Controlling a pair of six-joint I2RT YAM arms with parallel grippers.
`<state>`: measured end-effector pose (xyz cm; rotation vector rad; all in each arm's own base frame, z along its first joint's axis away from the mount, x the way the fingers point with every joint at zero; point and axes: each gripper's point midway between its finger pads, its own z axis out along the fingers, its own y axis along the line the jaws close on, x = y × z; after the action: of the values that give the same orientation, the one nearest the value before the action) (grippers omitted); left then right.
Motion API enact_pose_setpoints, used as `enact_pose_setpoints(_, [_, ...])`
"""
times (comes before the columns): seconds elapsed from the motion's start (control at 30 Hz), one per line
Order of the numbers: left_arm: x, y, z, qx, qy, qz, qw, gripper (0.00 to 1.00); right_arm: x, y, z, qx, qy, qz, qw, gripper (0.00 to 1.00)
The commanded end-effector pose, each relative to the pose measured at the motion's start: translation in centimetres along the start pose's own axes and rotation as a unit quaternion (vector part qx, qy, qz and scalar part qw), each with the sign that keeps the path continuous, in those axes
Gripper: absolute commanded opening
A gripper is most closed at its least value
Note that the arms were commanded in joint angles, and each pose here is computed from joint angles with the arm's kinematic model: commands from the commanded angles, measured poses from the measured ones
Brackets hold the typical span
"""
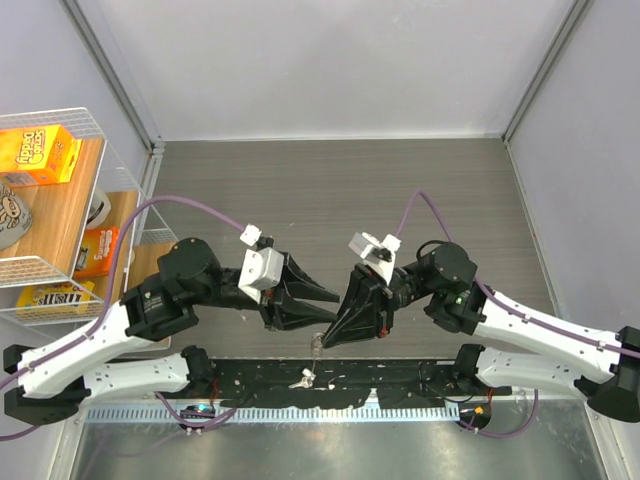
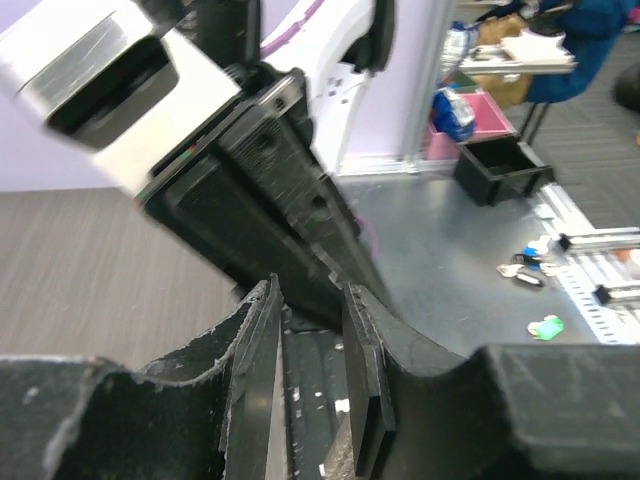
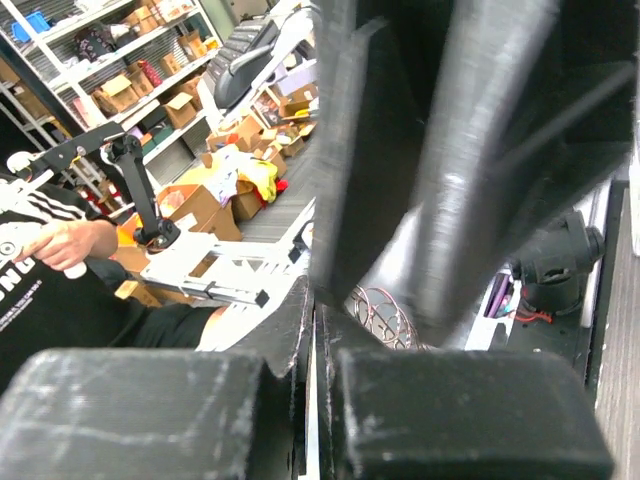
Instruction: Put the keys on the keyring
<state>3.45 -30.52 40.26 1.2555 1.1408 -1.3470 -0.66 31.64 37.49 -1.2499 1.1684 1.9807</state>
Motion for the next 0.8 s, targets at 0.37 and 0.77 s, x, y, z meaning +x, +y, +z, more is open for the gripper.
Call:
enact_pose_setpoints(0.37, [4.3,6.8,-3.2,-0.227,0.024,-0.047,0.973,0.46,2.1,-2.6,-3.5,0.153,0.01,-0.054,0.987,0.05])
enact_pose_setpoints(0.77, [4.3,4.8,-3.1,-0.186,-0.007,-0.087,0.979,0.51,0.2,-3.6,-5.8,0.242,-0.027,-0.106,0.964,0.05])
